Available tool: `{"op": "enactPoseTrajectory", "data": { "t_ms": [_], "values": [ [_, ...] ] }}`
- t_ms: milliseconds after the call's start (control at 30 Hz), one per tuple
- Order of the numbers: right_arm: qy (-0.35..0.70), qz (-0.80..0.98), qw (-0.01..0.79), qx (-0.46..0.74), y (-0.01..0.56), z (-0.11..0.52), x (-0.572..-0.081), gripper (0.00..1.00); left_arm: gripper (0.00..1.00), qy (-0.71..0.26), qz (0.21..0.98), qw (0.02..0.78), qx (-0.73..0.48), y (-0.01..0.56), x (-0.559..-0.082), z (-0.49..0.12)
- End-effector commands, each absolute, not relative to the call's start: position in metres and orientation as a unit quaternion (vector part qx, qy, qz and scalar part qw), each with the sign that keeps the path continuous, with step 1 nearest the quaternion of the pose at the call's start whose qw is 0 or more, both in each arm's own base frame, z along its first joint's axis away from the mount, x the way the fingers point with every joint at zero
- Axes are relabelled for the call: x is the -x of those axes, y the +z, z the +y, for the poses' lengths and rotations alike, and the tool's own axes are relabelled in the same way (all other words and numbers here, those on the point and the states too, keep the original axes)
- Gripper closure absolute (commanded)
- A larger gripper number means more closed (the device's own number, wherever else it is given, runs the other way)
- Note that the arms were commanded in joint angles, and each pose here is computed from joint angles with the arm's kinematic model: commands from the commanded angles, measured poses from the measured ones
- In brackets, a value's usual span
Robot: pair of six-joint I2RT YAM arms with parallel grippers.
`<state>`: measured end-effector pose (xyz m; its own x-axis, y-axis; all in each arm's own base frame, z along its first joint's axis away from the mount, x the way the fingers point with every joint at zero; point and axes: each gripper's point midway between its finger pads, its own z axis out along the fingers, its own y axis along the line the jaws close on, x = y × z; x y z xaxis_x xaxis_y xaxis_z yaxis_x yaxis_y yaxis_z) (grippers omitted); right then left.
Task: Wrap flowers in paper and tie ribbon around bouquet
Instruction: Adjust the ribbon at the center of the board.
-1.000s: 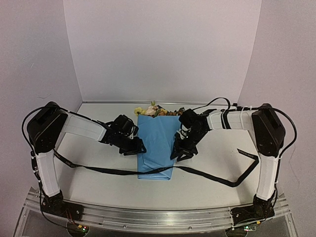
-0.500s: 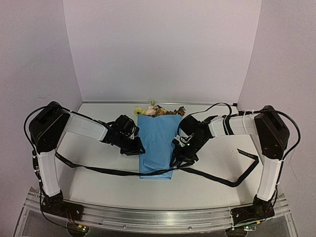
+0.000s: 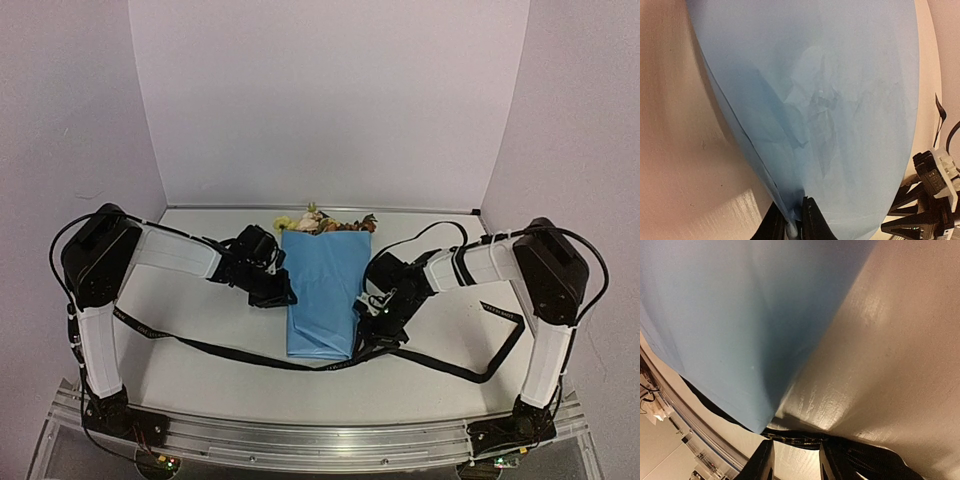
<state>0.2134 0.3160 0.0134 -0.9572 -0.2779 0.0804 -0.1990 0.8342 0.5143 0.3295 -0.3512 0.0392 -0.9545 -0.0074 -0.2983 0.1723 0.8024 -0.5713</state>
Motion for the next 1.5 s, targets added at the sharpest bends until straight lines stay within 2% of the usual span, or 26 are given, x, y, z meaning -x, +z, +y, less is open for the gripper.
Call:
{"op": "enactPoseTrajectory", "data": {
  "t_ms": [0, 233, 467, 667, 867, 1133, 1467],
  "values": [
    [-0.244, -0.961, 0.052, -0.119, 0.016, 0.309, -0.215, 0.69, 0.88, -0.330, 0.932, 0.142, -0.044, 0.056, -0.337, -0.363],
    [-0.225, -0.968, 0.026, -0.105, 0.015, 0.301, -0.217, 0.69, 0.90, -0.349, 0.928, 0.123, -0.045, 0.067, -0.335, -0.369],
    [-0.238, -0.968, -0.005, -0.078, 0.048, 0.309, -0.232, 0.65, 0.93, -0.356, 0.927, 0.108, -0.045, 0.071, -0.330, -0.370],
    [-0.225, -0.973, -0.005, -0.049, 0.054, 0.295, -0.224, 0.61, 0.95, -0.369, 0.923, 0.098, -0.040, 0.075, -0.329, -0.371],
    [-0.190, -0.982, 0.002, -0.009, 0.045, 0.273, -0.214, 0.61, 0.97, -0.390, 0.916, 0.087, -0.030, 0.083, -0.329, -0.374],
    [-0.164, -0.986, 0.018, 0.038, 0.026, 0.264, -0.211, 0.67, 0.99, -0.405, 0.911, 0.074, -0.024, 0.089, -0.327, -0.375],
    [-0.152, -0.985, 0.015, 0.075, 0.011, 0.272, -0.226, 0.81, 1.00, -0.421, 0.905, 0.058, -0.026, 0.096, -0.321, -0.375]
  ]
}}
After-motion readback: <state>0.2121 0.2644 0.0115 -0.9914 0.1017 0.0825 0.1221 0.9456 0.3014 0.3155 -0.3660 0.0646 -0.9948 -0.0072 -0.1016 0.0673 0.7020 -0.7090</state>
